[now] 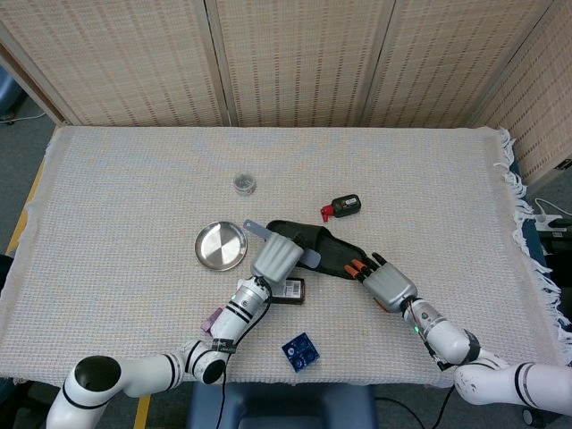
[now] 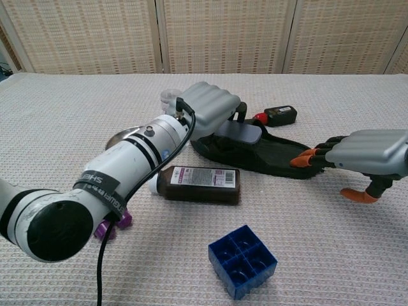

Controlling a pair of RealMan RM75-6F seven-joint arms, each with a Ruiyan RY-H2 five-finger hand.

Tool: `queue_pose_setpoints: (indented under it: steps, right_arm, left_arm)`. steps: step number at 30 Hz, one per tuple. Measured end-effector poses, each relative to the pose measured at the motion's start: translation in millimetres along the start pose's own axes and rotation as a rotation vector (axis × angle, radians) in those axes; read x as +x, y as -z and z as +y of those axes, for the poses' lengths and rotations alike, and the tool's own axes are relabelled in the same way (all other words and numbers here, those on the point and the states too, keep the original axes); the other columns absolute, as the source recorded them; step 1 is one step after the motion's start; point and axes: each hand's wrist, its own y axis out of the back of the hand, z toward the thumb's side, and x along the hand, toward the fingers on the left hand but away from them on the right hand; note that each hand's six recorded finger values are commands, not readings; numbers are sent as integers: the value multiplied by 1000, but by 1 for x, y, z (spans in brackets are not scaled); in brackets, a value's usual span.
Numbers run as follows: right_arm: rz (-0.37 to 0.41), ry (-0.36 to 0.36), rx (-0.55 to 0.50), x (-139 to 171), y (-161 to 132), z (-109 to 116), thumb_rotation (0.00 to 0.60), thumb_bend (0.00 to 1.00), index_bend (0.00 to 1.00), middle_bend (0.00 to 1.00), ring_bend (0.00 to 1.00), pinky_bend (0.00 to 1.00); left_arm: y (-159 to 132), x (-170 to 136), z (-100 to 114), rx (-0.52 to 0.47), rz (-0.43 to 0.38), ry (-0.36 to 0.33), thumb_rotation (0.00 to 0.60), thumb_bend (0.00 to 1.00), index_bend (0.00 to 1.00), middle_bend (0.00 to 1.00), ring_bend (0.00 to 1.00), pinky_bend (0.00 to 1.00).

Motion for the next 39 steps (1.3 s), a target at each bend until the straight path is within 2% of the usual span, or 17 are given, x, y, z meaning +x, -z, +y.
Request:
queue_pose_setpoints:
  steps: [6,17,22,26,29,33,39]
  right_arm:
    - [2,9,-6,2,1,3,600,470,0,0,0,0]
    - [0,27,-13,4,2,8,600,470,0,0,0,0]
    - [0,44,-26,6,1,13,600,468,0,0,0,0]
    - [-1,70,-79,12,3,20,600,315,0,0,0,0]
    - [-1,111,-131,19,7,30,600,295,0,0,0,0]
    - [11,174,-177,32,12,46,600,295,0,0,0,0]
    - [22,209,-187,48,16,57,600,295,0,0,0,0]
  left_arm:
    - [12,3,-10,28,34,26,600,423,364,405,783,1000]
    - [53,9,-27,95,123,76,600,424,366,410,783,1000]
    - [44,3,-20,75,90,54,600,423,366,409,790,1000]
    - [36,-6,-10,68,39,41,600,414,361,403,795,1000]
    - [42,-17,-3,78,19,44,600,413,361,404,797,1000]
    - [69,-29,-7,130,56,93,600,411,362,407,804,1000]
    - [107,-38,-35,212,153,196,600,410,371,417,806,1000]
